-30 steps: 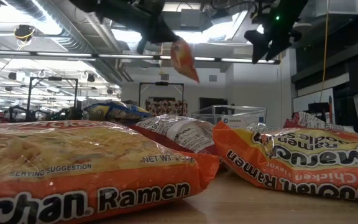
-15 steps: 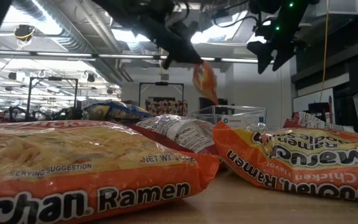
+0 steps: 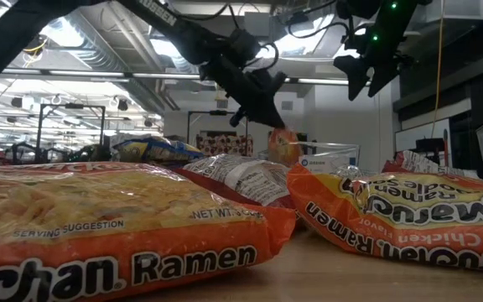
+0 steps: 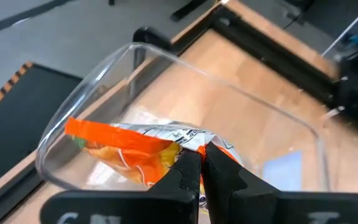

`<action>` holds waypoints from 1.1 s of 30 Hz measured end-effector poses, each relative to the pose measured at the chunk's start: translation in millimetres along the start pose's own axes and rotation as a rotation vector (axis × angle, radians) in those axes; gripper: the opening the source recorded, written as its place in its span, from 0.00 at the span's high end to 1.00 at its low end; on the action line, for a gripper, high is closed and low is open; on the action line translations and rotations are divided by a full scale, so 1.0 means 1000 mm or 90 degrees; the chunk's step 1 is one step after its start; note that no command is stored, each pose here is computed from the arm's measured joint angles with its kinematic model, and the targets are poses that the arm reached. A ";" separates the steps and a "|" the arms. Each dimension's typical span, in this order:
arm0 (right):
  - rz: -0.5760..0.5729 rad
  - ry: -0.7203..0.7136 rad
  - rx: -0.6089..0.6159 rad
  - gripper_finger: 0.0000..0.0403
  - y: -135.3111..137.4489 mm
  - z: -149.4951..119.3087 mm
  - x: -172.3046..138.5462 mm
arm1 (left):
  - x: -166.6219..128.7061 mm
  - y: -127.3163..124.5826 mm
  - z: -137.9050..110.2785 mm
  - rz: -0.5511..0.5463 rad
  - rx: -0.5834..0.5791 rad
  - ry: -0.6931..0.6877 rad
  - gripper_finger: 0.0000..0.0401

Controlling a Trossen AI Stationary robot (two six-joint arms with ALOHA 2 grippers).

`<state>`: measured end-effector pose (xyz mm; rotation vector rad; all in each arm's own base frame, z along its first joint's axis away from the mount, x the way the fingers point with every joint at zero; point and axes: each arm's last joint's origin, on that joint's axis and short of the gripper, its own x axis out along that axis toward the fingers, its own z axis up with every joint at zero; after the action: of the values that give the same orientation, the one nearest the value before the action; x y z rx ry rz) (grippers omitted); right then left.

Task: Sort Maruchan noodles
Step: Put the orange noodle pack into the top transparent bin

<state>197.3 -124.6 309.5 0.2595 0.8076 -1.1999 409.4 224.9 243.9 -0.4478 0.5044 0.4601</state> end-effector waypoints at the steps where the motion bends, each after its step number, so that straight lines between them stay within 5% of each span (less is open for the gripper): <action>1: 0.000 0.000 0.000 0.31 0.000 0.000 0.000 | 0.001 0.000 -0.001 0.007 0.000 -0.001 1.00; 12: -0.001 0.002 -0.007 0.31 0.000 0.000 0.000 | 0.001 0.003 -0.012 0.069 -0.004 0.063 1.00; 24: -0.001 0.001 -0.022 0.31 0.000 0.000 0.000 | 0.001 0.005 -0.009 0.082 0.013 0.039 1.00; 33: 0.016 0.006 -0.025 0.31 0.001 0.000 0.000 | 0.001 0.003 -0.001 0.041 0.055 -0.005 0.82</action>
<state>197.6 -124.1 309.2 0.2433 0.8333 -1.1589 408.8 227.2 241.8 -0.3477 0.5307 0.4991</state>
